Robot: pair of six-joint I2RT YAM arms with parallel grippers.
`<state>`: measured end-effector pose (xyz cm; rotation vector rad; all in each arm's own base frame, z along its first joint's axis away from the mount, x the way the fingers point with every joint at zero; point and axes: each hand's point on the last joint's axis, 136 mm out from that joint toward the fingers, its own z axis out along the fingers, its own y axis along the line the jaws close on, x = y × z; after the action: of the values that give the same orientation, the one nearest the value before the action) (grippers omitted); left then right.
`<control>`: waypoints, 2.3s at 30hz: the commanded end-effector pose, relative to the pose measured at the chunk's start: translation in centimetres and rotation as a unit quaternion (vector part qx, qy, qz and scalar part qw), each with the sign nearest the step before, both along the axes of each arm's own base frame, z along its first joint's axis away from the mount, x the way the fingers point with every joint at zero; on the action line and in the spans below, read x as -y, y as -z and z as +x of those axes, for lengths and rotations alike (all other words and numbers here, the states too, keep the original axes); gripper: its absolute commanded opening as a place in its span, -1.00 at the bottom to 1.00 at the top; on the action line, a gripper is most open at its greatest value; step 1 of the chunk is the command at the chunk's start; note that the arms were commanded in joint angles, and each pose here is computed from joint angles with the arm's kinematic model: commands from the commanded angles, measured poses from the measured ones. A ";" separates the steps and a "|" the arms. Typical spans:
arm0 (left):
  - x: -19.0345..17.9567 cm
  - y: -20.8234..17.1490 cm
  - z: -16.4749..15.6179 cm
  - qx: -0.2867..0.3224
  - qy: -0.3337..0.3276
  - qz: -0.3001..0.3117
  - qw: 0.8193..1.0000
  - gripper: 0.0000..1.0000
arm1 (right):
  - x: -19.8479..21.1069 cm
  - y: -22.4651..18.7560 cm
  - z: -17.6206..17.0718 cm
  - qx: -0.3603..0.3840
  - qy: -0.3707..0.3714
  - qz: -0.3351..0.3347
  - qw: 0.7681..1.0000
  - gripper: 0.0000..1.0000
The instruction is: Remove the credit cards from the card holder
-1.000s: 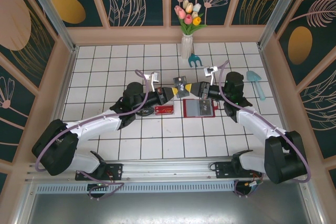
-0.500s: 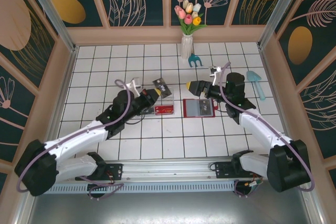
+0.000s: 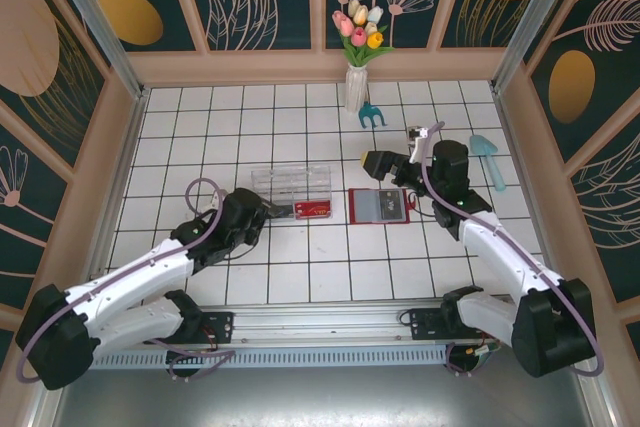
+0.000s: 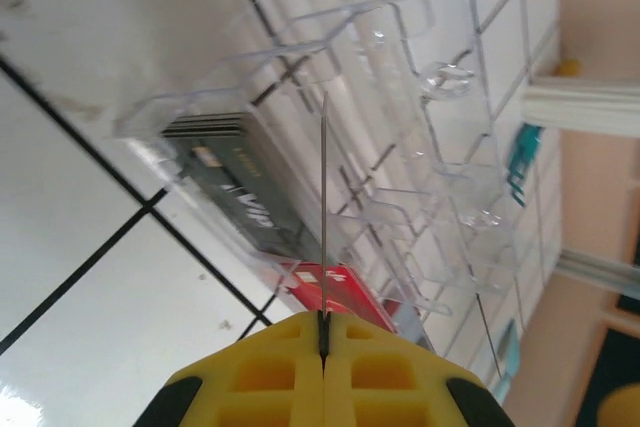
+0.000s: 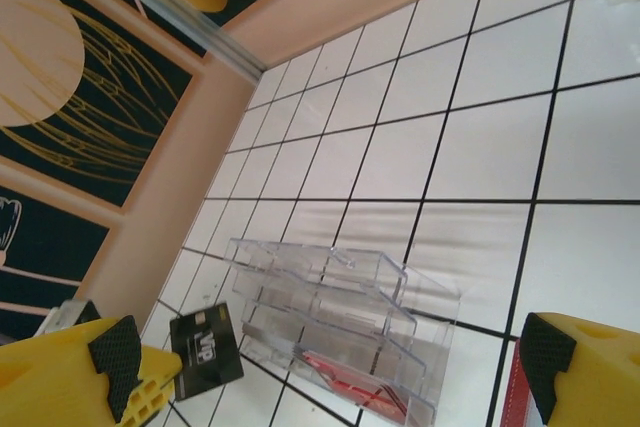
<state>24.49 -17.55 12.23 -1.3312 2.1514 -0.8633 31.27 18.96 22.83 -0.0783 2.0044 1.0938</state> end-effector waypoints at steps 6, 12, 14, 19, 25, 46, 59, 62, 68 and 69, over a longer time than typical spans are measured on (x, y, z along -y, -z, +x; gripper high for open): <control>-0.2 1.0 -2.3 -0.173 -0.136 0.054 0.974 -1.00 | 1.8 -3.2 -0.4 0.057 0.051 -0.008 0.997 0.98; 2.3 2.6 -1.9 -0.206 -0.159 0.029 0.965 -1.00 | 2.3 -4.1 -1.7 0.077 0.058 0.010 0.995 0.98; 1.9 3.1 -2.1 -0.215 -0.180 0.029 0.959 -1.00 | 2.5 -4.3 -2.1 0.082 0.059 0.014 0.995 0.98; 0.9 2.5 -1.9 -0.202 -0.215 0.030 0.955 -1.00 | 2.7 -5.0 -2.9 0.095 0.059 0.027 0.993 0.98; 0.4 2.3 -1.2 -0.183 -0.258 0.017 0.948 -1.00 | 2.8 -5.2 -3.3 0.099 0.061 0.029 0.993 0.98; -0.7 -3.0 1.8 -0.104 -0.164 0.108 0.975 -1.00 | -0.6 -2.1 -3.5 0.074 -0.022 0.016 0.997 0.93; 2.4 -7.5 4.0 0.071 0.307 0.353 0.881 -1.00 | -2.0 -0.9 -3.0 0.070 -0.021 -0.034 0.997 0.93; 3.3 -5.5 2.8 0.057 0.421 0.389 0.817 -1.00 | -1.8 -1.0 -2.9 0.071 -0.014 -0.038 0.997 0.94; 1.9 -3.4 2.4 0.021 0.523 0.487 0.699 -1.00 | -1.5 -1.0 -2.9 0.073 -0.007 -0.042 0.996 0.95; 1.8 -3.3 2.5 0.024 0.538 0.504 0.675 -1.00 | -1.4 -1.1 -2.9 0.075 -0.005 -0.042 0.996 0.95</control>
<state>27.50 -20.00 15.37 0.2328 2.5884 -0.0339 28.24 20.51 22.13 -0.1861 1.9733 1.0101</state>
